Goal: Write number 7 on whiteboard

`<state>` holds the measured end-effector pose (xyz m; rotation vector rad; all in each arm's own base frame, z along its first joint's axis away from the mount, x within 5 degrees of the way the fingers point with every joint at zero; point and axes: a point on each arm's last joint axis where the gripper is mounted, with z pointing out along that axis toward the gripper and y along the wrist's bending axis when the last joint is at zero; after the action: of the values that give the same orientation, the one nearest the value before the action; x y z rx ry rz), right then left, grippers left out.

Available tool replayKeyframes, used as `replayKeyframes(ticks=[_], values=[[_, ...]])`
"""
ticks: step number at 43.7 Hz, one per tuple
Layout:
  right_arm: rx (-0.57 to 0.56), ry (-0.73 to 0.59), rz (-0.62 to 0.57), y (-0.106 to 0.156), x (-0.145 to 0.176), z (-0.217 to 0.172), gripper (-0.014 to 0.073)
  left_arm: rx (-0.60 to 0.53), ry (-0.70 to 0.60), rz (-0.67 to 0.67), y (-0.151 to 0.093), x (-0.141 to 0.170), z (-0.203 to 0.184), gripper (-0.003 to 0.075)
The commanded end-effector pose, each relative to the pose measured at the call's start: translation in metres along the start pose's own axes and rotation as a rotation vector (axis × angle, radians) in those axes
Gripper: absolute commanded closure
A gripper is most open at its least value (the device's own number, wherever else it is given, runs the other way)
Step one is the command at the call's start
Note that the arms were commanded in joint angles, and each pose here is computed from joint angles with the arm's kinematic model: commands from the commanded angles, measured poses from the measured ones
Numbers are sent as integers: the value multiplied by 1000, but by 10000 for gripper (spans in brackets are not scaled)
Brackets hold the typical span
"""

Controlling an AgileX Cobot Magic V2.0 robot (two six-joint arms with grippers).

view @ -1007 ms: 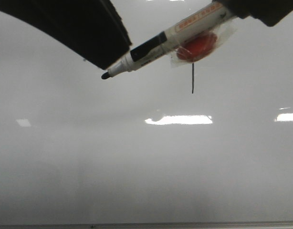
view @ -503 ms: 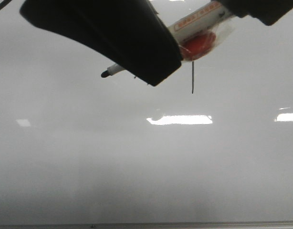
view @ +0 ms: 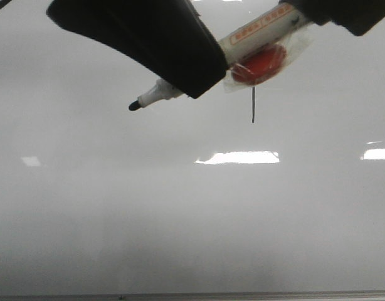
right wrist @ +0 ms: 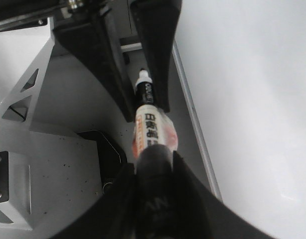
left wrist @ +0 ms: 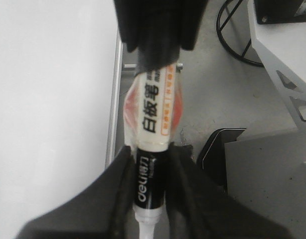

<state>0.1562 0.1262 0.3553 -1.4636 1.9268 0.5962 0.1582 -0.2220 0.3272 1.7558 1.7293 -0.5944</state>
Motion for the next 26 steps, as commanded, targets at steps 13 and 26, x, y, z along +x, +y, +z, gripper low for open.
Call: replayKeyframes(ticks=[13,26], values=[[287,-27,151,2,3,-54,25,-321,48,-165,8,2,-51,659],[417,-40,223,6,13,-77,25,-882,25,-678,47,50,-128,659]])
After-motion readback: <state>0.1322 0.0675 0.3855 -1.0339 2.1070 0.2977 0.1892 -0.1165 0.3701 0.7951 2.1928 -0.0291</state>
